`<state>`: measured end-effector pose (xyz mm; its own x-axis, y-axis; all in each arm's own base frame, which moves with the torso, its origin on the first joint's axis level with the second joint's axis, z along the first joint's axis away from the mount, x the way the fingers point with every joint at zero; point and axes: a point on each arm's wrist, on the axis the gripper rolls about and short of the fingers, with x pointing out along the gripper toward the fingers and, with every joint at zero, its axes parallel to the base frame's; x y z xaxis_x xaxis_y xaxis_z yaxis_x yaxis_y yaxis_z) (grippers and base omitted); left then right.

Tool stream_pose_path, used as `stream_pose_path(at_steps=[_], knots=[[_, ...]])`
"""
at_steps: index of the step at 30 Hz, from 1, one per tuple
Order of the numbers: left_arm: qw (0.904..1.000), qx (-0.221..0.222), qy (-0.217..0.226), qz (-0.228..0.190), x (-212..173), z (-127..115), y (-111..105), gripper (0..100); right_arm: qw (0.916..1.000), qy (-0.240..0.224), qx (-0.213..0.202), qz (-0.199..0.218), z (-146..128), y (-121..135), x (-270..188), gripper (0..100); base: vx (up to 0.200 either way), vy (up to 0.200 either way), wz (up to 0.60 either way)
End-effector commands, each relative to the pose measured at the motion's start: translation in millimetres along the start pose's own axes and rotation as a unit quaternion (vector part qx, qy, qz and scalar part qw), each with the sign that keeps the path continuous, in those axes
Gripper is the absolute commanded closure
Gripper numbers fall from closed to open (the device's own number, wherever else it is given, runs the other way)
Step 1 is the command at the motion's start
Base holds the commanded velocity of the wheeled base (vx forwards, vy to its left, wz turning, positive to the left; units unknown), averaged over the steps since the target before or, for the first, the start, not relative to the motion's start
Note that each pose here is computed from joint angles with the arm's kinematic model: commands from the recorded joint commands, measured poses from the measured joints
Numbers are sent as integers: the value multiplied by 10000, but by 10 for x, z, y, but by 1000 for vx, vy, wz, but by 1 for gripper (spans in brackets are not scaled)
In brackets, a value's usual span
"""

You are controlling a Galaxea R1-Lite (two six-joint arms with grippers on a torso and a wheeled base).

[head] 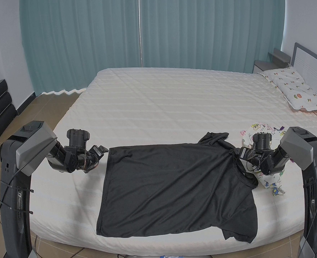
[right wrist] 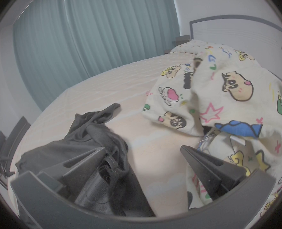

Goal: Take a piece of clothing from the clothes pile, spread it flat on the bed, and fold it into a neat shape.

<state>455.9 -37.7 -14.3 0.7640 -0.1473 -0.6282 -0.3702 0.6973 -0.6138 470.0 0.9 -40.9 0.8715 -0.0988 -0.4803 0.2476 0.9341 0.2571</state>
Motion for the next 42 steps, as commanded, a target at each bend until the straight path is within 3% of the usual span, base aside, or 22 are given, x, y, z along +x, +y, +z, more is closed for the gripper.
stream_pose_path(at_steps=[1,8,11,12,13,20,23,34,35,42], knots=[[10000,-4,-4,-5,-2,2,-2,0,9998,-57,155,-151,60,-222,55,0,0,0,0],[10000,-4,-4,-5,-2,2,-2,0,9982,-183,466,-330,140,-468,127,0,0,0,0],[10000,-4,-4,-5,-2,2,-2,0,9951,-196,971,-53,214,-382,62,0,0,0,0],[10000,-4,-4,-5,-2,2,-2,0,9951,-196,971,-53,214,-382,62,0,0,0,0],[10000,-4,-4,-5,-2,2,-2,0,9929,-205,1146,230,291,-252,-2,0,0,0,0],[10000,-4,-4,-5,-2,2,-2,0,9942,-27,944,519,153,103,-79,0,0,0,0],[10000,-4,-4,-5,-2,2,-2,0,9960,82,625,632,35,259,-83,0,0,0,0],[10000,-4,-4,-5,-2,2,-2,0,9982,201,142,541,-132,315,-14,0,0,0,0],[10000,-4,-4,-5,-2,2,-2,0,9983,195,130,528,-139,306,-2,100,0,0,0],[10000,-4,1,1,-2,1,-1,0,9988,146,117,451,-125,293,3,100,0,0,0]])
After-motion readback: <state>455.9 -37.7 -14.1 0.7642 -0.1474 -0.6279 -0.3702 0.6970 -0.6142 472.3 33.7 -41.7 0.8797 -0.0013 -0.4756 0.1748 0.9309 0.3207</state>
